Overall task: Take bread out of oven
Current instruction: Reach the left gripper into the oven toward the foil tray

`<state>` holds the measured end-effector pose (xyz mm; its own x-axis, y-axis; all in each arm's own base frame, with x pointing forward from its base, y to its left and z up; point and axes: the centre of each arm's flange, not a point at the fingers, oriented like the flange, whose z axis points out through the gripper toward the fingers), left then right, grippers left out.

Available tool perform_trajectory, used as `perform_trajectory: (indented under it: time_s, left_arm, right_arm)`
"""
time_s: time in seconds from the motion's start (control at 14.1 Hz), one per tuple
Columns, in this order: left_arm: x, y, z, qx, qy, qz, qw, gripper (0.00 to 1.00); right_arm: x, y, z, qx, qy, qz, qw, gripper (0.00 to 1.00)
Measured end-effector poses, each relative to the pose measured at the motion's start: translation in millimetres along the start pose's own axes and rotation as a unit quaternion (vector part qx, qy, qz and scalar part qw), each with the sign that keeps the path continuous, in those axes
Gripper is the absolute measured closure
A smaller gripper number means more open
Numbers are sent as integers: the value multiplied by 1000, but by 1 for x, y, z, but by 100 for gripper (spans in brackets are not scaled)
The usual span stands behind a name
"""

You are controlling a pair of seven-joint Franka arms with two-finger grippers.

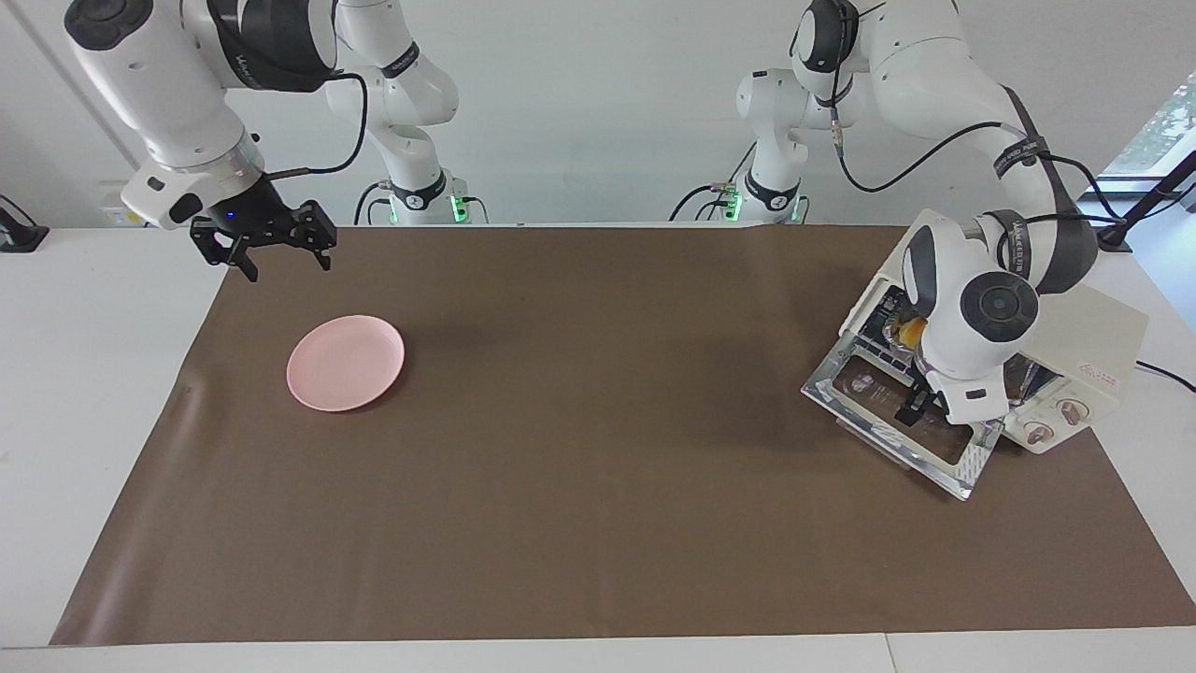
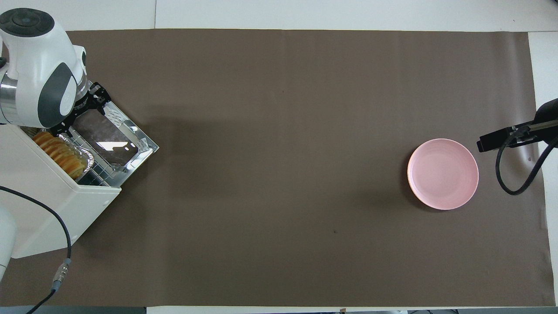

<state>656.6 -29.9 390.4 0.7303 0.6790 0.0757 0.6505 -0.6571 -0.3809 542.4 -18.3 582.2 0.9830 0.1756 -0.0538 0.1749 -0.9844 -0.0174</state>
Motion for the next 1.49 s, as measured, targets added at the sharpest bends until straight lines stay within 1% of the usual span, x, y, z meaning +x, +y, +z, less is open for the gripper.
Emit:
perform_trajectory:
  time_s: [0.43,1.49]
  left_arm:
    - [-1,-3,13,12,-6,-11,1000,0]
    - [3,-8,5,8,0,-18,1000,0]
  right_arm:
    - [0,-3,1,-1,3,-3,1000,0]
    - [0,-3,1,1,5,-2,1000,0]
